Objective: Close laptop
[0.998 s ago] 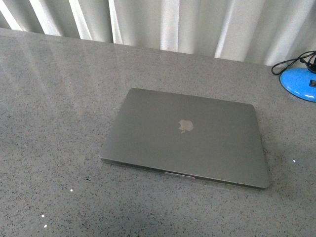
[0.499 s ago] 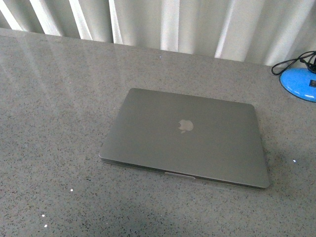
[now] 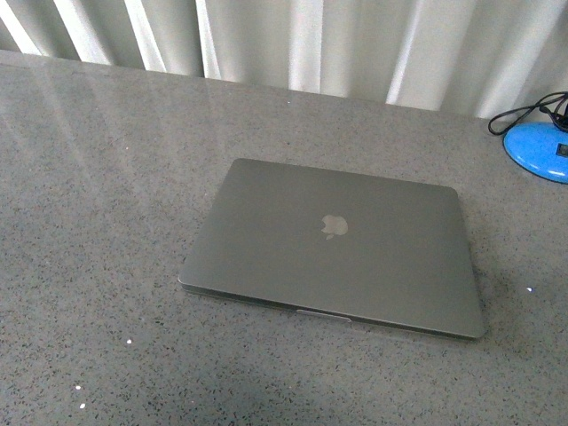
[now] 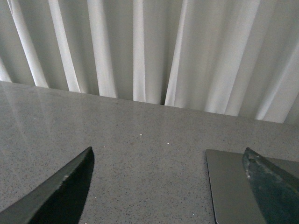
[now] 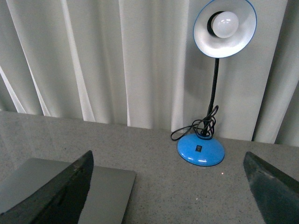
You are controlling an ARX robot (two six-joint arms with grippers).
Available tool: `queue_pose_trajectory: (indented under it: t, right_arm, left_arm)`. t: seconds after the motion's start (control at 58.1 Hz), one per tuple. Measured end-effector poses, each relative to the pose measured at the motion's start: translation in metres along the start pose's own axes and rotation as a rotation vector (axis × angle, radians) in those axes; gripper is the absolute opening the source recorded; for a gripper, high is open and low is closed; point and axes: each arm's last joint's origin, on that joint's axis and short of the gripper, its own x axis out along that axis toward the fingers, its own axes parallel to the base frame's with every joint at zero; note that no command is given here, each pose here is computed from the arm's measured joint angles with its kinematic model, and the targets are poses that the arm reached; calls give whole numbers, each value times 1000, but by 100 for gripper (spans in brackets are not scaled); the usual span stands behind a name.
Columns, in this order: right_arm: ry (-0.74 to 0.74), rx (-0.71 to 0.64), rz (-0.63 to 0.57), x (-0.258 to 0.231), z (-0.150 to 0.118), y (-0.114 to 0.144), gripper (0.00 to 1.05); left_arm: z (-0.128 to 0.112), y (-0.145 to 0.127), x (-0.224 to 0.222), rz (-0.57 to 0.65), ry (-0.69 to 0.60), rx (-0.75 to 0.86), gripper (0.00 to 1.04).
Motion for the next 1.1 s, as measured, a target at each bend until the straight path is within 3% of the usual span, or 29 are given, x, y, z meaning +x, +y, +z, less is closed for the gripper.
queue_pose_trajectory:
  t: [0.034, 1.101]
  right_arm:
    - [0, 1, 0, 0, 0, 0, 97]
    - [0, 1, 0, 0, 0, 0, 95]
  left_arm:
    - [0, 0, 0, 0, 0, 2, 100]
    - [0, 0, 0, 0, 0, 2, 98]
